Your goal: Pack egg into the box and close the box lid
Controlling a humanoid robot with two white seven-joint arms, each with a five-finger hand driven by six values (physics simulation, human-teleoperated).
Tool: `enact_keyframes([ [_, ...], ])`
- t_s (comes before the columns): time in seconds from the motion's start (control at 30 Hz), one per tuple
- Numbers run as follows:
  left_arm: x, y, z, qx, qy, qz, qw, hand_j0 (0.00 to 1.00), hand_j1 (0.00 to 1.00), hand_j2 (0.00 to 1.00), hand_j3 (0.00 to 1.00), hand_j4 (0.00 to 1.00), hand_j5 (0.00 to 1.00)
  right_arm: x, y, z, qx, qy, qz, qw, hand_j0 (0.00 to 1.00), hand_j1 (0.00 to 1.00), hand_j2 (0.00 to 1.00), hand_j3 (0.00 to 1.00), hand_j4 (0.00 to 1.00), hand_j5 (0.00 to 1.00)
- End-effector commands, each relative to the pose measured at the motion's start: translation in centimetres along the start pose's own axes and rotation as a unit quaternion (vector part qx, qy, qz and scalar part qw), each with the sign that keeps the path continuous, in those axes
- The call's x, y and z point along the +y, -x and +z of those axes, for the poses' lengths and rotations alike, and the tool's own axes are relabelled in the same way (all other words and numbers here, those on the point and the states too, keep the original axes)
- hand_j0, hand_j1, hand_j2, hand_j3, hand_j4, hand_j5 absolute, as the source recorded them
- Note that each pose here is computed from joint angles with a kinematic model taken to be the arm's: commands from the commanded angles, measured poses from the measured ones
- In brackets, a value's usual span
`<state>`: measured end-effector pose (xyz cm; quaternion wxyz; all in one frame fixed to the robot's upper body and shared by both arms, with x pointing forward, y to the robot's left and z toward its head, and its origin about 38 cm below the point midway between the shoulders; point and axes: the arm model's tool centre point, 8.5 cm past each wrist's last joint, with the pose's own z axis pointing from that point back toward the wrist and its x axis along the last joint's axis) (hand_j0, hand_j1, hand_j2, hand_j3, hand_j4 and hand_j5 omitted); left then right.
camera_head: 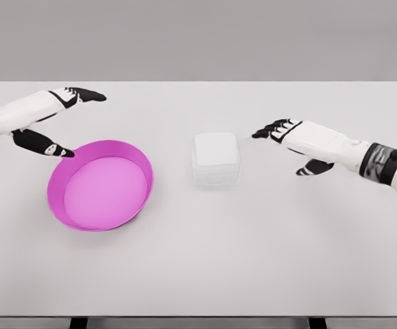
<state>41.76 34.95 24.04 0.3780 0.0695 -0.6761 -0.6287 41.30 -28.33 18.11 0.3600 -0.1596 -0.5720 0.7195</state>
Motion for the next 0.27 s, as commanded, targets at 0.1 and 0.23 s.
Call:
enact_keyframes([
  [0.1,0.30,0.70,0.58,0.012,-0.009,0.006,0.9999,1.00,1.00,1.00,1.00,1.00,1.00,0.50,2.28,1.42,0.031,-0.005,-0.016,0.9994,1.00,1.00,1.00,1.00,1.00,1.00],
  [0.23,0.18,0.66,0.44,0.012,-0.007,0.004,0.9999,1.00,1.00,1.00,1.00,1.00,1.00,0.53,2.19,1.50,0.030,-0.006,-0.014,0.9994,1.00,1.00,1.00,1.00,1.00,1.00],
])
